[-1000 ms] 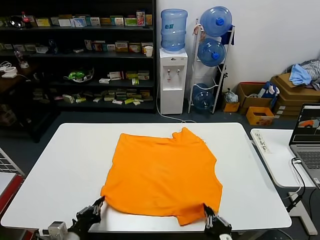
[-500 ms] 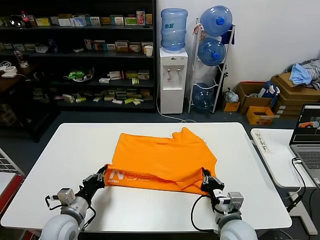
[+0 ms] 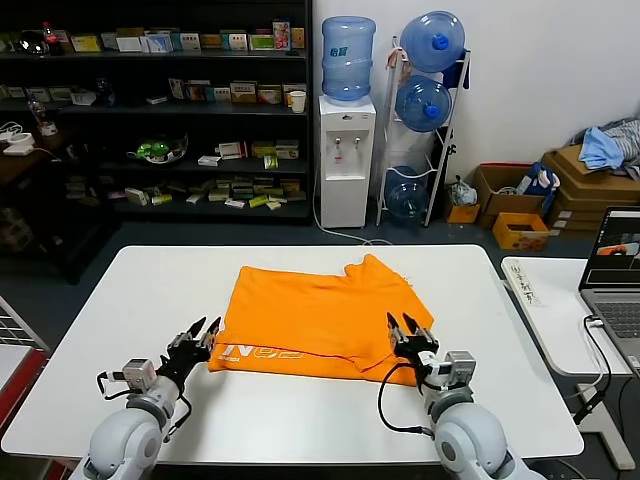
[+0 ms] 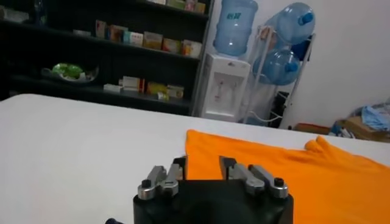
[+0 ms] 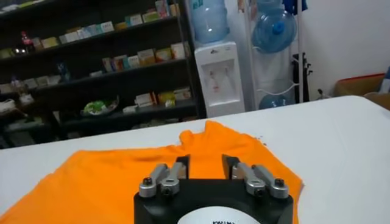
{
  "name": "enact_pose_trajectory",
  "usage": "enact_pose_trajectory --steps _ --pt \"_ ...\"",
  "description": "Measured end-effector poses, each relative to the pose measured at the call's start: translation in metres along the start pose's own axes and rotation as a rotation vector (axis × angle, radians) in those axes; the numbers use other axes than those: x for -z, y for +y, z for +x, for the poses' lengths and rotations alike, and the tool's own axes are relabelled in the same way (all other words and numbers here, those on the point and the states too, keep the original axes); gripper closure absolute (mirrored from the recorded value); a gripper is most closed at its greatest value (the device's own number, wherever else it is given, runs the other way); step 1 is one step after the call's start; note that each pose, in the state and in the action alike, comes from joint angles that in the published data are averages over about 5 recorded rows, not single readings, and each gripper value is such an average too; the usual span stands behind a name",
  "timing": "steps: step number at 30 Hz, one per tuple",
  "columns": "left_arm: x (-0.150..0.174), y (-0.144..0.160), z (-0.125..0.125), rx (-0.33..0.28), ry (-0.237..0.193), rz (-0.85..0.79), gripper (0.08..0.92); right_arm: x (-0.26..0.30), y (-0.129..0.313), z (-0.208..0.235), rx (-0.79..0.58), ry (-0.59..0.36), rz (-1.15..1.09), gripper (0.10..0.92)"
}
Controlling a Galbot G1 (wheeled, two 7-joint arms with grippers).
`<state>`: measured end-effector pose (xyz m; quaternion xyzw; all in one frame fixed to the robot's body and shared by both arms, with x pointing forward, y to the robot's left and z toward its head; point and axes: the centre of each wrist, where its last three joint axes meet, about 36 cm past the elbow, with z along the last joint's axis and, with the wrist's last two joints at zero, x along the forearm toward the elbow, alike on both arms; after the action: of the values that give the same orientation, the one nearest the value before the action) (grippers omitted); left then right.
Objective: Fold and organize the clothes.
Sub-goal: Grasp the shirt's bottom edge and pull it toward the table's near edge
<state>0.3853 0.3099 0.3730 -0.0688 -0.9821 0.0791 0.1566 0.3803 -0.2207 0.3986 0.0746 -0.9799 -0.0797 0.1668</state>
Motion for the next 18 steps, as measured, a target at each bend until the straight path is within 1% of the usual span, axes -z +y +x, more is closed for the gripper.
enact_pose_trajectory --steps 4,6,8,11,14,18 --pt "-0.002 0.004 0.006 0.004 0.0 -0.031 0.337 -0.008 -0.009 0.012 -0.006 -0.012 0.071 0.322" --pt "-0.008 0.006 0.012 0.006 0.007 -0.043 0.285 -0.015 -0.017 0.019 -0.014 -0.005 0.105 0.264" --pt "-0.018 0.008 0.018 0.007 0.023 -0.052 0.23 -0.023 -0.024 0.028 -0.022 0.011 0.13 0.224" --pt "-0.035 0.008 0.028 0.003 0.05 -0.057 0.186 -0.036 -0.032 0.04 -0.034 0.045 0.151 0.203" --pt "-0.049 0.008 0.035 -0.004 0.068 -0.058 0.178 -0.046 -0.038 0.05 -0.04 0.083 0.154 0.2" --pt "-0.061 0.01 0.038 -0.008 0.078 -0.057 0.177 -0.056 -0.041 0.057 -0.041 0.127 0.143 0.2"
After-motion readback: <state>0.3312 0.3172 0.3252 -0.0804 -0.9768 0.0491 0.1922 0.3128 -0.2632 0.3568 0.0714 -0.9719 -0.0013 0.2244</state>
